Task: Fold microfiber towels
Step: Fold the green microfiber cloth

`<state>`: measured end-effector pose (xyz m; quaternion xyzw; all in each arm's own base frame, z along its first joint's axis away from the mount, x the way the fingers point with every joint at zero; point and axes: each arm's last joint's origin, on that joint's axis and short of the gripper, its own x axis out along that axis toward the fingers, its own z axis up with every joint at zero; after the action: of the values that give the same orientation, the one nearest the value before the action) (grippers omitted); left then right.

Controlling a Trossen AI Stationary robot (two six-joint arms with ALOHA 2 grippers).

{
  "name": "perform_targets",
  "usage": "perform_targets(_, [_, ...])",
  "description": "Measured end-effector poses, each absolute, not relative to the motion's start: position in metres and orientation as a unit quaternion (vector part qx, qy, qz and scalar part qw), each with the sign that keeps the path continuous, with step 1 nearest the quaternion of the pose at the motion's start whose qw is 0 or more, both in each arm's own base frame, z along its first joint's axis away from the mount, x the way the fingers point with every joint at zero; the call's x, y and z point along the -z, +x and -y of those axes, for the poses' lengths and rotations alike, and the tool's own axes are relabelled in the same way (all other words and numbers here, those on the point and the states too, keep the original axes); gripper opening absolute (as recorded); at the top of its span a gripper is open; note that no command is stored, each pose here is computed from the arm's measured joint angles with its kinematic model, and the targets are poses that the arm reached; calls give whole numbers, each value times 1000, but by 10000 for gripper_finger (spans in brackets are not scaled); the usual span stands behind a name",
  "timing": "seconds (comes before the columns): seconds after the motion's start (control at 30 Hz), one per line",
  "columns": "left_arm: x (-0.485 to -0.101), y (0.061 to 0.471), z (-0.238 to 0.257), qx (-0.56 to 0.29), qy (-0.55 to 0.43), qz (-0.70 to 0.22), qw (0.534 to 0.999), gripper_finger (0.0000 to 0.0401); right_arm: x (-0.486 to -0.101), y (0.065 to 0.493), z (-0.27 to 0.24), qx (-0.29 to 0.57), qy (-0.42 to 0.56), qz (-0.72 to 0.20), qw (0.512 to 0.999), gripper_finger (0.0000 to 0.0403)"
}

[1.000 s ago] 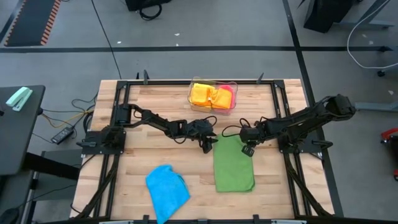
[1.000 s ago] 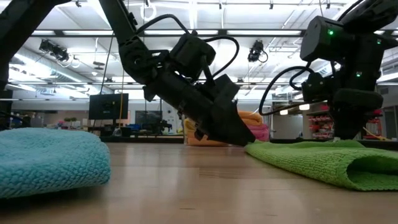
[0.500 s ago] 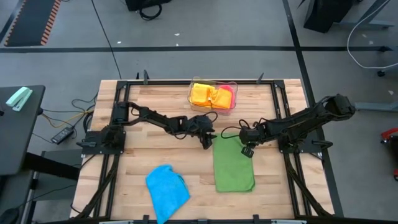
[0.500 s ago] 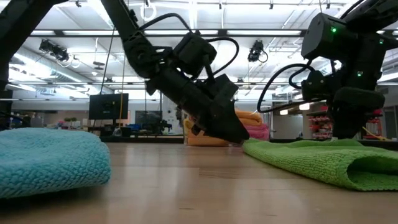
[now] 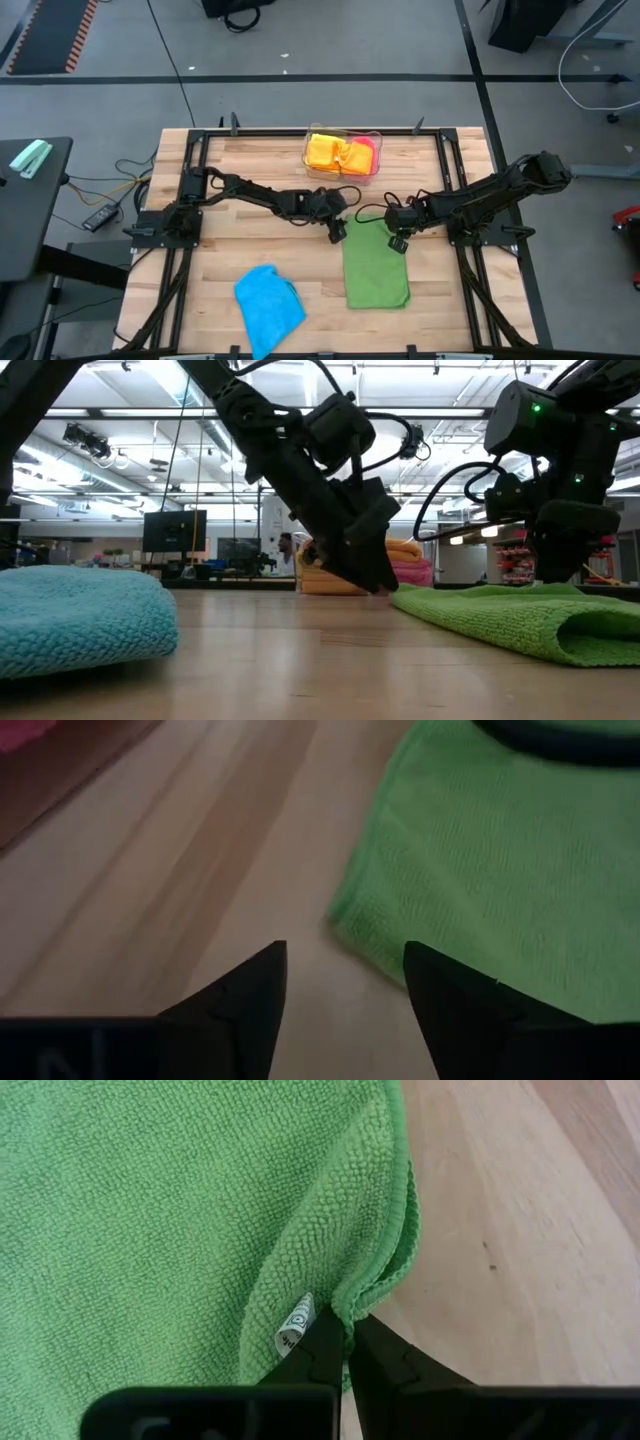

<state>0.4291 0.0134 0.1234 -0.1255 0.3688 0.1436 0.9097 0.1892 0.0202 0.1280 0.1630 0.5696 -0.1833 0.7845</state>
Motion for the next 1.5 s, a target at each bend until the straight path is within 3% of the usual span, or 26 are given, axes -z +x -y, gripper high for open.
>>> perform_targets(0.83, [-129, 434, -8, -137, -112, -339, 924, 189, -128, 189, -20, 180, 159, -570, 786, 16])
perform_targets(1.23, [-106, 438, -11, -143, -120, -344, 920, 181, -129, 190, -21, 176, 160, -566, 789, 16])
perform_targets(1.37, [-106, 439, -11, -131, -90, -342, 926, 147, -129, 190, -21, 176, 160, -566, 789, 16])
perform_targets(1.5, [-106, 440, -12, -122, -67, -343, 929, 75, -129, 191, -21, 174, 158, -567, 790, 16])
